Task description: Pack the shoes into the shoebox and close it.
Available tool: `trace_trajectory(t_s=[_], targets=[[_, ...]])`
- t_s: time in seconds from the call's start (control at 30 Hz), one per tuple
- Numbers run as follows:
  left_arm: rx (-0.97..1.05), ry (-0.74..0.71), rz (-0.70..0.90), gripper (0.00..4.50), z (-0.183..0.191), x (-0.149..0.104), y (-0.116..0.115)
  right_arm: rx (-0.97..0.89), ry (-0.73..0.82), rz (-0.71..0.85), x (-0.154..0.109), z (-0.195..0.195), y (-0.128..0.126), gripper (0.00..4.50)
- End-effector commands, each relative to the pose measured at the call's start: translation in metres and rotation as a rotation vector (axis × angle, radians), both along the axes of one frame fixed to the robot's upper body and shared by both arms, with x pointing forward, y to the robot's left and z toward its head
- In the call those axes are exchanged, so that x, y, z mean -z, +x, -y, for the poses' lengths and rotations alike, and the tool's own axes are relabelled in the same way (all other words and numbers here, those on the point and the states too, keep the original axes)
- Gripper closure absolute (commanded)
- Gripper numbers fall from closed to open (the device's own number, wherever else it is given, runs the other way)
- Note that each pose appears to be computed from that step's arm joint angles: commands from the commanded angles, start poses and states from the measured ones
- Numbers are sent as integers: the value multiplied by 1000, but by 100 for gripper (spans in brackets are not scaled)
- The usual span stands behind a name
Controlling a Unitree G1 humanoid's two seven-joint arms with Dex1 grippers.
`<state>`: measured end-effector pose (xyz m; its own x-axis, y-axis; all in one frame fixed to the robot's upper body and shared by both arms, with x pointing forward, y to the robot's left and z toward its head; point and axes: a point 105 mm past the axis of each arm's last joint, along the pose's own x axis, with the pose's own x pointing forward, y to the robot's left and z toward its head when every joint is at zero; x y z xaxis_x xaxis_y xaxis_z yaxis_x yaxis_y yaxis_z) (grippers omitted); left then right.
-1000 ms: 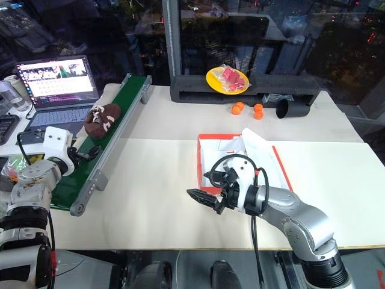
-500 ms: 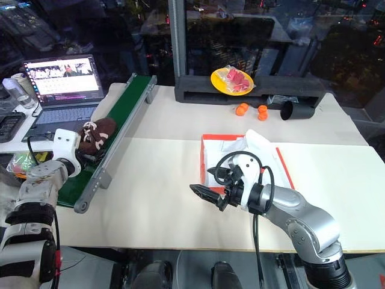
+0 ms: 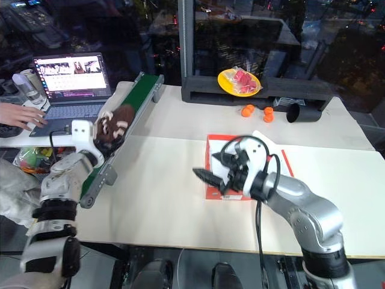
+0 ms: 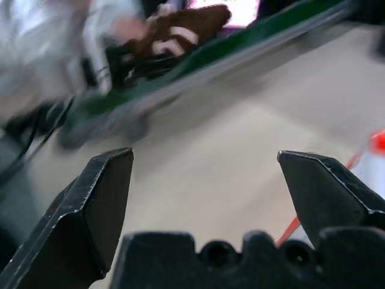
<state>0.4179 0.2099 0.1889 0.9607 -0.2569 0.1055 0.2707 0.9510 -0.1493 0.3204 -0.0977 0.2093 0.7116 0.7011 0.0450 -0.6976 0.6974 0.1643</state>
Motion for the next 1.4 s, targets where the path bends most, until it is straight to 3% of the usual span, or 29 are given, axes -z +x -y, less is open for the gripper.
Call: trace_trajectory(t_s=[0.03, 0.1, 0.27, 0.53, 0.97, 1.1, 1.33, 1.37, 1.4], targets=[[174, -103, 138, 192, 56, -47, -13, 161, 290, -180, -10, 8, 34, 0], [298, -119, 122, 192, 98, -44, -23, 97, 377, -253, -15, -13, 34, 0], [461, -128, 86, 192, 148, -35, -40, 57, 440, -322, -25, -31, 35, 0], [541, -102, 49, 192, 165, -23, -45, 93, 529, -299, -49, -19, 35, 0], [609, -82, 80, 192, 178, -28, -53, 160, 618, -331, -46, -3, 42, 0], [591, -69, 83, 192, 176, -27, -51, 173, 618, -332, -42, -2, 42, 104], [581, -34, 86, 192, 175, -24, -50, 154, 611, -322, -45, -7, 41, 347], [580, -27, 87, 192, 175, -23, -50, 149, 599, -317, -45, -9, 40, 375], [581, -21, 86, 192, 175, -23, -50, 139, 595, -313, -46, -11, 39, 375]])
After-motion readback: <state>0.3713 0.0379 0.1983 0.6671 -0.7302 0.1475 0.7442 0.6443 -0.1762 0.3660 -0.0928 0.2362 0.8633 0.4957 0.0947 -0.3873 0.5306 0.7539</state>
